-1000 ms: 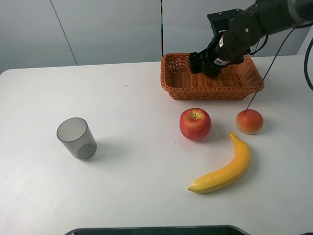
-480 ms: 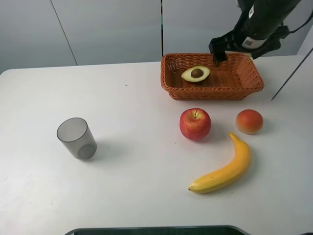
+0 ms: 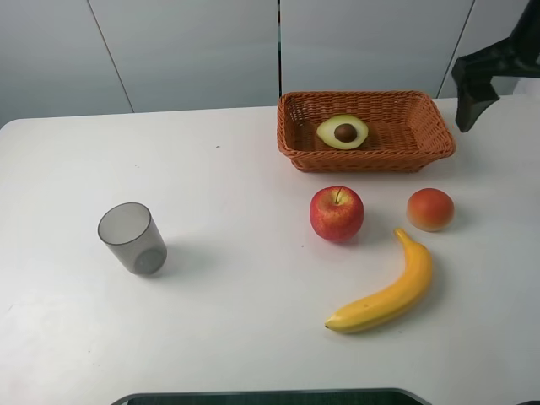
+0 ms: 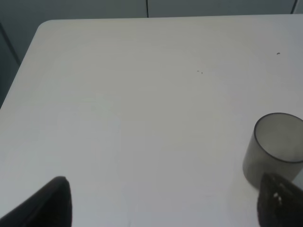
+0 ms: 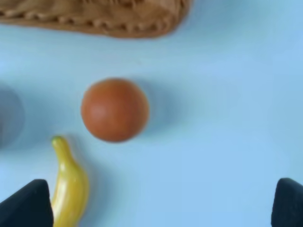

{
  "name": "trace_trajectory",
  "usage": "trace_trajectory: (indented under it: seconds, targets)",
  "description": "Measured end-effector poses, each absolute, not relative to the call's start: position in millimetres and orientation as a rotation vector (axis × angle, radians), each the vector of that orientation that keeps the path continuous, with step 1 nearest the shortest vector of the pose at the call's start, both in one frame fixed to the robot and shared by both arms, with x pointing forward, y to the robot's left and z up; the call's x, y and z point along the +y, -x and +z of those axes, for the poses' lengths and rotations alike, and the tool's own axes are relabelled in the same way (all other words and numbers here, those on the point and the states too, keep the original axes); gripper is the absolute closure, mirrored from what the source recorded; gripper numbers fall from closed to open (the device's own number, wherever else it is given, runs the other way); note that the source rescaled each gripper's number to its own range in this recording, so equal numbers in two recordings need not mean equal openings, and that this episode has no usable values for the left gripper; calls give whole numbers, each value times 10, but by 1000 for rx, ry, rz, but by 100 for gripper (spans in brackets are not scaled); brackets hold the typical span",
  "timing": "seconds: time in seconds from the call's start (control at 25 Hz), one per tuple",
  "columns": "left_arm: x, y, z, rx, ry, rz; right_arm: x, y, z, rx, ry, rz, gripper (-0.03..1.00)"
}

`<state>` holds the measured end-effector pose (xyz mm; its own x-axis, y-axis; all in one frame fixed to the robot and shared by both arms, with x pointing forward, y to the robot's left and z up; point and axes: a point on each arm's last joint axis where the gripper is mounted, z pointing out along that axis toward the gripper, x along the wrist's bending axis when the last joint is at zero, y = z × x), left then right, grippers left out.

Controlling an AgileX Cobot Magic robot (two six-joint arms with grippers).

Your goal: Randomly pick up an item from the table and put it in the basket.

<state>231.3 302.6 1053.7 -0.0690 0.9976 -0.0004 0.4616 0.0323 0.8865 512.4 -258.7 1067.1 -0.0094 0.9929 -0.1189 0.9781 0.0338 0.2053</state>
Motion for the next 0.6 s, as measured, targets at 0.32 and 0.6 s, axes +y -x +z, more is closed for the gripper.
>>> trace_trajectory:
  seconds: [0.32,0.6]
  targets:
    - [3026,-2313,10537,1617,-1508,979,-2893,-4411,10886,1963,-2071,215,-3]
    - [3026,-2313,10537,1617,-1508,979,-2910,-3736,10988,1916,-2013,436,-3]
